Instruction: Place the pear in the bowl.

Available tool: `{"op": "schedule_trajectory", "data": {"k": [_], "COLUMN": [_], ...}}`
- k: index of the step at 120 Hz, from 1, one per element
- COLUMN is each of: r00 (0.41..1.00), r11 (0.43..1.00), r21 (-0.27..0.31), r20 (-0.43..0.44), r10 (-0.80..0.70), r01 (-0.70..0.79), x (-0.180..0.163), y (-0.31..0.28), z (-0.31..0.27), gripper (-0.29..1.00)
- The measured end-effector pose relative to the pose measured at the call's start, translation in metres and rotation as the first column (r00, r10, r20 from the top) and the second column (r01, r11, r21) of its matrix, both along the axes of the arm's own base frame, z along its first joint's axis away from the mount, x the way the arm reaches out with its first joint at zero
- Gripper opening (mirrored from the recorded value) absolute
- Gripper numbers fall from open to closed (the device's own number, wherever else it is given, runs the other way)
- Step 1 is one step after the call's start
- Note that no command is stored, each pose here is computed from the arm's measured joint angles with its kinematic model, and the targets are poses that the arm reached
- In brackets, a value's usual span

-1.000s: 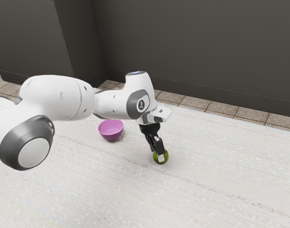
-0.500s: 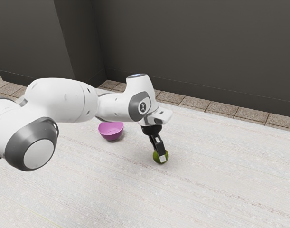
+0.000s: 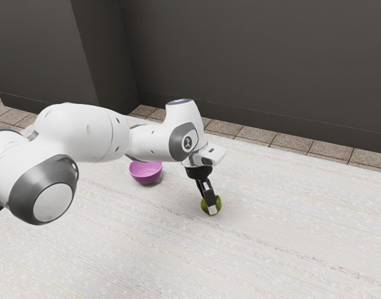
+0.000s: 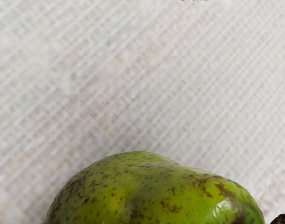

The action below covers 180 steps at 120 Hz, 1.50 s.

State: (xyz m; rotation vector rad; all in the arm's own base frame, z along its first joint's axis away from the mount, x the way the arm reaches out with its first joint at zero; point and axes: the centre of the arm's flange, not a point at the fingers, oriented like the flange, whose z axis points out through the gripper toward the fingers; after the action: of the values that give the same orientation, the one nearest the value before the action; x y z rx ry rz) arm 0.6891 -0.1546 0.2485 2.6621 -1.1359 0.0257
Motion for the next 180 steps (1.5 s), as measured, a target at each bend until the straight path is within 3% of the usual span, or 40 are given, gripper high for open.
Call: {"op": "schedule_trajectory", "data": {"k": [47,112,180], "r00": [0.994,0.953,0.949], "r11": [0.999,0.96,0.944], "r21": [0.003,0.107,0.133], "r20": [0.1,0.186,0.137], "r10": [0.034,0.238,0.284], "r01": [-0.035,-0.26,-0.301], "x": [0.027,0.042,0.033], "y": [0.036,0.21,0.252], "z": [0.049,0.088,0.052], "gripper": [0.37,0.35,0.37]}}
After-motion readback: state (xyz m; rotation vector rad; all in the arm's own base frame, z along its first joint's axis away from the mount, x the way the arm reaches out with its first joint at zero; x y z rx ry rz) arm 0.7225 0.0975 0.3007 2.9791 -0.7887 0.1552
